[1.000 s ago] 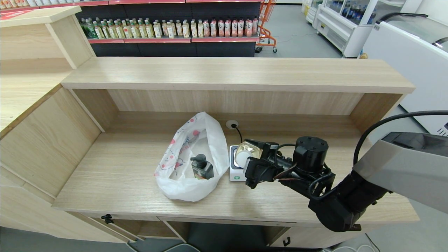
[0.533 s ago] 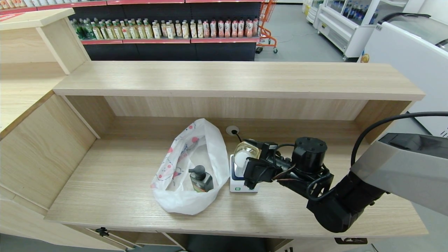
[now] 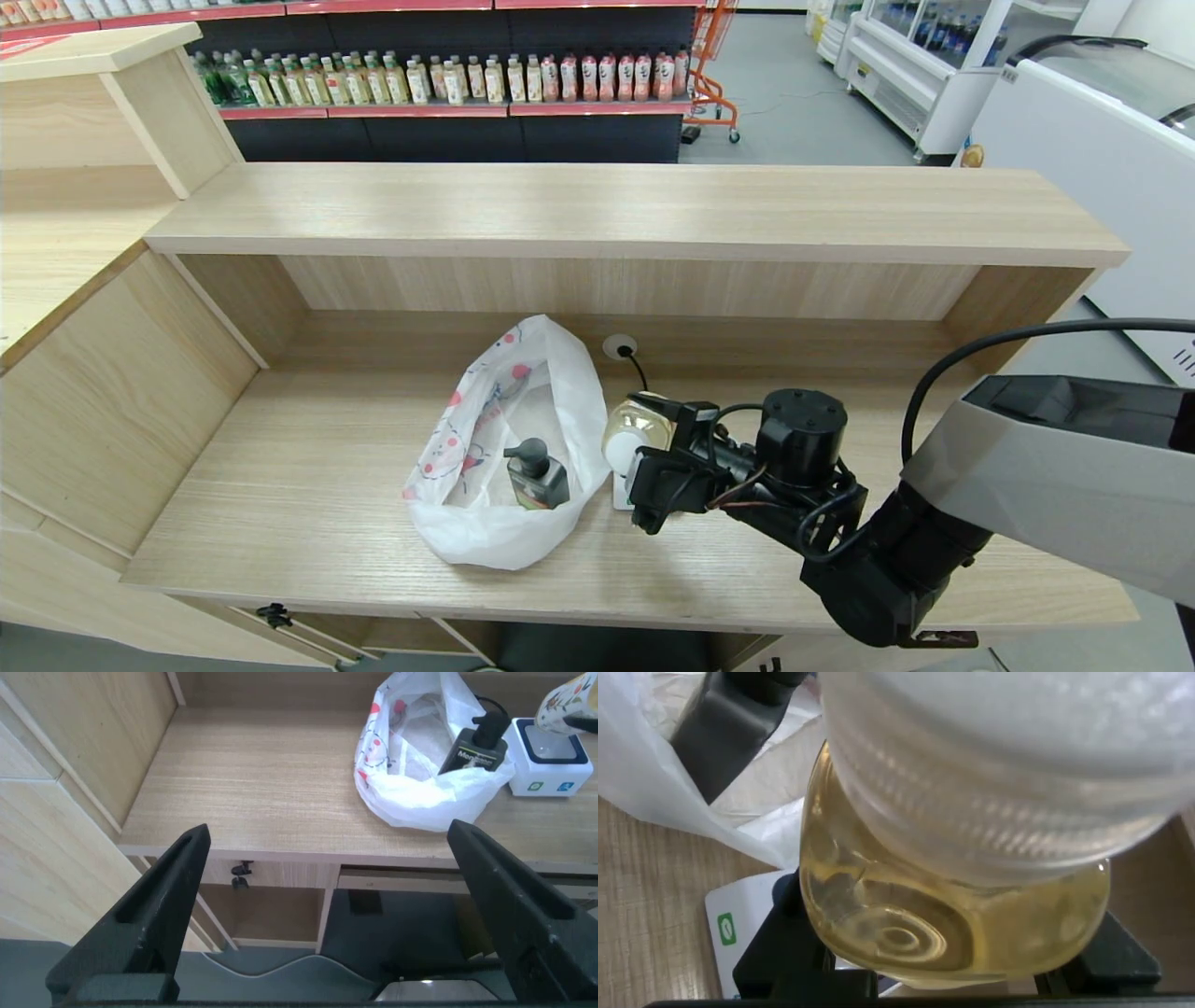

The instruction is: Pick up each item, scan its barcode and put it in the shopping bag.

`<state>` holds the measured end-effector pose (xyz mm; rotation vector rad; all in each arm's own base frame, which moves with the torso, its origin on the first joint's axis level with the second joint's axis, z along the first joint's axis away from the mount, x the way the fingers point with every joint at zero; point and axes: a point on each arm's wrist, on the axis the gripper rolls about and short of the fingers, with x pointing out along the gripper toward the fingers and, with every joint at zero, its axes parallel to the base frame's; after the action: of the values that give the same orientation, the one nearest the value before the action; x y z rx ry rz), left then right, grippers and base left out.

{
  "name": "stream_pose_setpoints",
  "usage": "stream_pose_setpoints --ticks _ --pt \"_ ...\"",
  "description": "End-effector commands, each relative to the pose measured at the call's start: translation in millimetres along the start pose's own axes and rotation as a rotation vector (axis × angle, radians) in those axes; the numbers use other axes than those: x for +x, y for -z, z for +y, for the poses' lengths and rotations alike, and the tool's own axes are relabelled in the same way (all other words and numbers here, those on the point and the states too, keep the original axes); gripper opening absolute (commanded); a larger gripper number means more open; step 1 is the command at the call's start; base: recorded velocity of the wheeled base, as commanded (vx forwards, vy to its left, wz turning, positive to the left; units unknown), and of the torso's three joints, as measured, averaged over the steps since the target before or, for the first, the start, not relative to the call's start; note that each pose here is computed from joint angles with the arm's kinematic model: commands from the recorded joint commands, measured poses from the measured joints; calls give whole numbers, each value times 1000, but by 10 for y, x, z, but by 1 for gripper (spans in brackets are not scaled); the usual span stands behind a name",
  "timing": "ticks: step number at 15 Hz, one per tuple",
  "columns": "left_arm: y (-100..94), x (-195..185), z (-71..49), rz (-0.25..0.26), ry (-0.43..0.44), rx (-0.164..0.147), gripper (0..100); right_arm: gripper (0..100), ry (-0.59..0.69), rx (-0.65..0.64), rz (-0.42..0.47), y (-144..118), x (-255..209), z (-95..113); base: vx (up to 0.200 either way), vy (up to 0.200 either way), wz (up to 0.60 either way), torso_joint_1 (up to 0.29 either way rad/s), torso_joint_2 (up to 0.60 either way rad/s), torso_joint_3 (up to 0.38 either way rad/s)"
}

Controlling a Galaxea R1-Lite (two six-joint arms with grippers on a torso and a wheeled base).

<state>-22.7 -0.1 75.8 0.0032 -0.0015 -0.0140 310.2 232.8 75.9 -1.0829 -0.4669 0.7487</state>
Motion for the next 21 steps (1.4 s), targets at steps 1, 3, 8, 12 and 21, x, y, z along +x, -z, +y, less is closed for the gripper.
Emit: stream_pose_setpoints --ticks 1,3,8,12,21 --pt "0 0 0 0 1 0 100 0 -8 1 14 15 -10 32 0 0 0 0 0 0" --pt "0 0 0 0 0 0 100 0 0 0 17 16 -14 33 0 0 0 0 0 0" --pt "0 0 0 0 1 0 100 0 -1 0 18 17 -16 36 0 0 0 0 0 0" --pt "0 0 0 0 0 0 100 0 -2 1 20 33 -14 56 0 0 0 0 0 0" --pt "0 0 0 0 0 0 100 0 12 -1 18 84 -26 133 0 0 0 0 0 0"
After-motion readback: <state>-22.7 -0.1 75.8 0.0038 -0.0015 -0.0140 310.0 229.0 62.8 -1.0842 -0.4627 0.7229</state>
